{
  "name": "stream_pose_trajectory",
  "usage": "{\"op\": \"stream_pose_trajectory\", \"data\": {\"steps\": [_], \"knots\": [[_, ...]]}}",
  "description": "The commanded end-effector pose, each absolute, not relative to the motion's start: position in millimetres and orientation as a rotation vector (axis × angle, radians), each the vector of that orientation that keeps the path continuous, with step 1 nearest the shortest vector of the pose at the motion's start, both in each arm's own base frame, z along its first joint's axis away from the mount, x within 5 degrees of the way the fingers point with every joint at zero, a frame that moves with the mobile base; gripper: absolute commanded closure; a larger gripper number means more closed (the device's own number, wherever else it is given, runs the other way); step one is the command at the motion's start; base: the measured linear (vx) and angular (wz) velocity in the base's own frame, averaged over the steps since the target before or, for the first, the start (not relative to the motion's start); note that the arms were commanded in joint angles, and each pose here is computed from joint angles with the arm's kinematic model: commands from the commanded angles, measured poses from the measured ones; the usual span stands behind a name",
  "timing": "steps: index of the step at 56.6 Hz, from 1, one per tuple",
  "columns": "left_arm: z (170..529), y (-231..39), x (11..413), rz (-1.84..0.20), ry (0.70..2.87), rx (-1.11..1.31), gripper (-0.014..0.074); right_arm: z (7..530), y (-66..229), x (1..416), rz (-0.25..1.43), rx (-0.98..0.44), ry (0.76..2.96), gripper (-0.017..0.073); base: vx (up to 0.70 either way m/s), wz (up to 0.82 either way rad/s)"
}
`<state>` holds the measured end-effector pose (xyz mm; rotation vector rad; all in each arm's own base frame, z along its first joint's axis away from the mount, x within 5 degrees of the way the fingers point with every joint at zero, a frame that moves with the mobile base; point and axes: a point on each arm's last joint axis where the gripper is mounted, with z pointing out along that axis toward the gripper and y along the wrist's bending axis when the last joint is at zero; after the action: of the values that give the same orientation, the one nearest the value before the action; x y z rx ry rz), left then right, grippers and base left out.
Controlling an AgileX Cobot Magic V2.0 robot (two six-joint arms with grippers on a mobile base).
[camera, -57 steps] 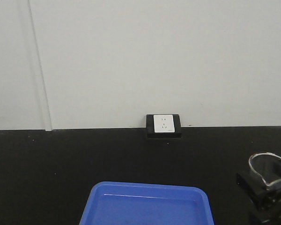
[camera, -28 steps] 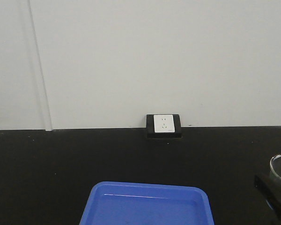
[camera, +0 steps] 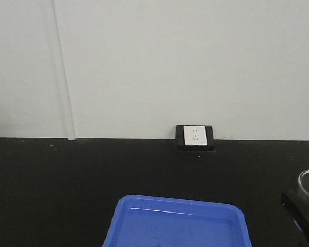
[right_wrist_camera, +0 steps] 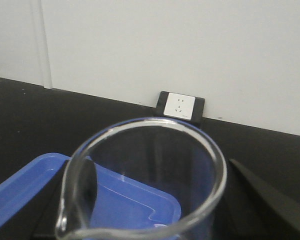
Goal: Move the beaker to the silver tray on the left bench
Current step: 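Drive the base to the bench with the silver tray, holding beaker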
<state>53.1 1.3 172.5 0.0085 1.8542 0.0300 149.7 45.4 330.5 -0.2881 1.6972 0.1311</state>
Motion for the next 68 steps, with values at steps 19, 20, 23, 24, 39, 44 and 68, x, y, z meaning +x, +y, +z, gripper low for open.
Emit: {"op": "stream_pose_trajectory", "data": {"steps": [19,20,23,24,39,44,68], "knots": [[170.9,0.8,54.5,0.024,1.787,0.014,0.0592,344.8,48.7,148.6,0.150,-0.325,1.619,0.0564,-0.09,0.35],[170.9,0.8,54.5,0.024,1.787,0.014,0.0592,344.8,48.7,148.6,0.150,-0.325,1.619,0.0564,-0.13,0.46],[170.9,0.8,54.5,0.024,1.787,0.014,0.0592,344.8,48.7,148.6,0.150,-0.325,1.619,0.0564,-0.14,0.48],[170.9,0.8,54.5,0.024,1.787,0.014,0.0592,344.8,48.7,148.6,0.150,-0.325,1.619,0.0564,-0.14,0.48],[170.9,0.8,54.5,0.024,1.787,0.014,0.0592,344.8,48.7,148.6,0.150,-0.325,1.619,0.0564,-0.17,0.50],[170.9,0.8,54.5,0.024,1.787,0.014,0.0592,344.8,48.7,148.6,0.150,-0.325,1.619,0.0564,-0.20,0.54],[170.9,0.8,54.5,0.024,1.787,0.014,0.0592,344.8,48.7,148.6,0.150,-0.325,1.619,0.0564,-0.23,0.64]]}}
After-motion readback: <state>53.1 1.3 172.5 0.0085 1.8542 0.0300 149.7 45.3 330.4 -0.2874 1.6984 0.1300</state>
